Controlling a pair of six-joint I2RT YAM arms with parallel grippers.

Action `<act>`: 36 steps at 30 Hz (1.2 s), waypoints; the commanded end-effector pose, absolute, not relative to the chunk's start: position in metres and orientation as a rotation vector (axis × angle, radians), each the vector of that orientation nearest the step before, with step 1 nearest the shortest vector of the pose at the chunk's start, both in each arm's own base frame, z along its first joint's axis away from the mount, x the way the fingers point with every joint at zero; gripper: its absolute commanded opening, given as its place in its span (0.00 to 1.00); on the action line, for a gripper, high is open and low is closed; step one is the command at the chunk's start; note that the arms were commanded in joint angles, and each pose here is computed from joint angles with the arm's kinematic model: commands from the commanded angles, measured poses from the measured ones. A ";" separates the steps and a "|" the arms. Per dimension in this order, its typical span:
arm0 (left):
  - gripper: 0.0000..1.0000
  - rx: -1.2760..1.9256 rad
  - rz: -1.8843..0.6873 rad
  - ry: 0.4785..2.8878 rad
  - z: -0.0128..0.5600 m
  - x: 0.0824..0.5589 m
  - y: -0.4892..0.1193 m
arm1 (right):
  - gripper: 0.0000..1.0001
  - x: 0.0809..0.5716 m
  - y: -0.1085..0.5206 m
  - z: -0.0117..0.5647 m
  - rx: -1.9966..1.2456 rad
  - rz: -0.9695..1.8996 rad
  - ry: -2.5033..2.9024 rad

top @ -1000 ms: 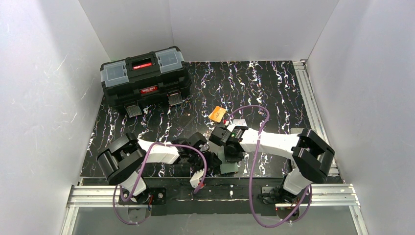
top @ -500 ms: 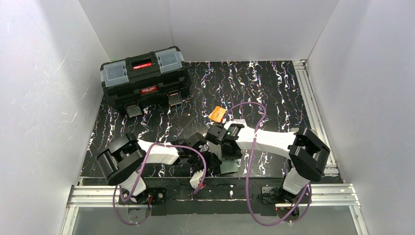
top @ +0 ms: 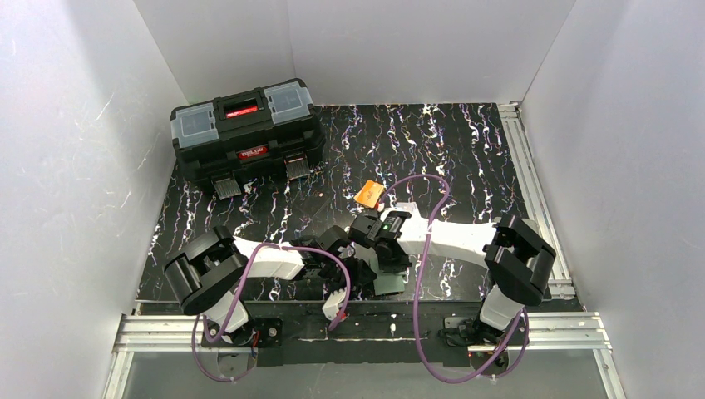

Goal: Put the credit cards into the card holder
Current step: Close the card holder at the center of the board.

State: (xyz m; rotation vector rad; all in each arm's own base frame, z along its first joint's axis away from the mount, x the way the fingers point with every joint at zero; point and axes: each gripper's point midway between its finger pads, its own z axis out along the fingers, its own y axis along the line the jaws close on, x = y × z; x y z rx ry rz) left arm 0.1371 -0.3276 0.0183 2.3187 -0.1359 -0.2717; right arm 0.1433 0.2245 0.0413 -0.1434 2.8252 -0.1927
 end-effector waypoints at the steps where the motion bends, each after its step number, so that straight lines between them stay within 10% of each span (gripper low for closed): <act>1: 0.23 2.578 -0.409 -0.153 -0.041 0.104 -0.265 | 0.17 0.150 0.220 0.054 -0.092 -0.214 2.772; 36: 0.23 2.576 -0.433 -0.139 -0.039 0.100 -0.268 | 0.01 0.140 0.222 0.037 -0.231 -0.242 2.839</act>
